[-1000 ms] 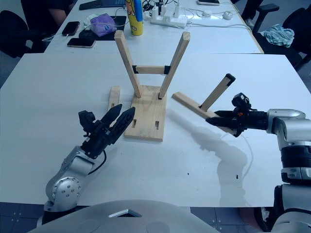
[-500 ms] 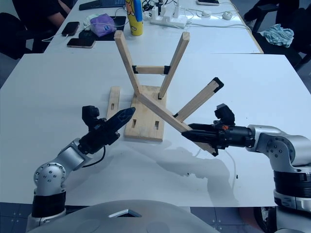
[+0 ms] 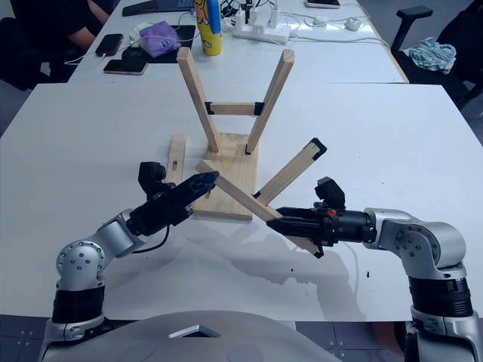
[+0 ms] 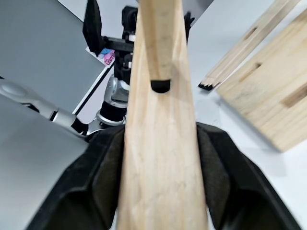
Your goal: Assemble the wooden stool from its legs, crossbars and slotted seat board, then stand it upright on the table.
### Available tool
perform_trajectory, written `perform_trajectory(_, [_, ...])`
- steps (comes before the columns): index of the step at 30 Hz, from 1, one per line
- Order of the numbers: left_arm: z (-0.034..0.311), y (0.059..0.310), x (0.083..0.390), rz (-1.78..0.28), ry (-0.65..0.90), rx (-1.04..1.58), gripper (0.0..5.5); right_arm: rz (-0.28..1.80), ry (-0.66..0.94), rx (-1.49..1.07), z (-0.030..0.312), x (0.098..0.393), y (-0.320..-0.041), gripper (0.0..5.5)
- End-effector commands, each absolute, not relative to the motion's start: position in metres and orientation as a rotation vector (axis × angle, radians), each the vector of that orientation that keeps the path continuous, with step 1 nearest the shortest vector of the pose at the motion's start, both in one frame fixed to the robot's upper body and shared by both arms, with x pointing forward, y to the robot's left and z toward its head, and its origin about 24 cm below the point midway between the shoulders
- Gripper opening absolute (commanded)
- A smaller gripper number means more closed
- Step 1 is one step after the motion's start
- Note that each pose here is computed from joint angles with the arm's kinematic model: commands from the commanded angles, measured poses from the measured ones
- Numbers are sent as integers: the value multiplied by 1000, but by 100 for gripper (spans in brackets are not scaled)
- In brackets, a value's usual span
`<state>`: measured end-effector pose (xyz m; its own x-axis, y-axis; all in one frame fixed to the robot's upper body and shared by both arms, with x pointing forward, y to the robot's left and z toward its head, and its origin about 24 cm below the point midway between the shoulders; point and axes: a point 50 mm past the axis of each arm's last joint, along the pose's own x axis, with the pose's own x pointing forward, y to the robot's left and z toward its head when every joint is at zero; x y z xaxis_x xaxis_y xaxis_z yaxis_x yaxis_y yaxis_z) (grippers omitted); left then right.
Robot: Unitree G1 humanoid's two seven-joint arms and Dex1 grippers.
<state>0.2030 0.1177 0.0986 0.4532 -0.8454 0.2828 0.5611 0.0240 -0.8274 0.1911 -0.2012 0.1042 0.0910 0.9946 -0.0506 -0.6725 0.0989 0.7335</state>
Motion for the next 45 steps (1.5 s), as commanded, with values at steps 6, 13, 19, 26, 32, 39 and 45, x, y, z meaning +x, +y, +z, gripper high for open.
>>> perform_trajectory(6, [94,116,196,-1164,399,-1014,473,1409,677,643,109,184,-198,208])
perform_trajectory(13, [90,114,194,-1163,405,-988,375,1417,699,652,108,182,-196,208])
perform_trajectory(19, [93,116,192,-1188,400,-980,293,1412,683,654,110,186,-195,208])
perform_trajectory(26, [95,117,195,-1196,384,-971,210,1415,670,662,110,188,-195,208])
perform_trajectory(32, [96,118,196,-1196,368,-973,209,1423,672,657,110,189,-194,208])
perform_trajectory(39, [99,122,198,-1180,340,-962,209,1395,679,612,104,194,-197,237])
perform_trajectory(45, [109,135,209,-1109,219,-946,202,1400,653,604,110,200,-203,316])
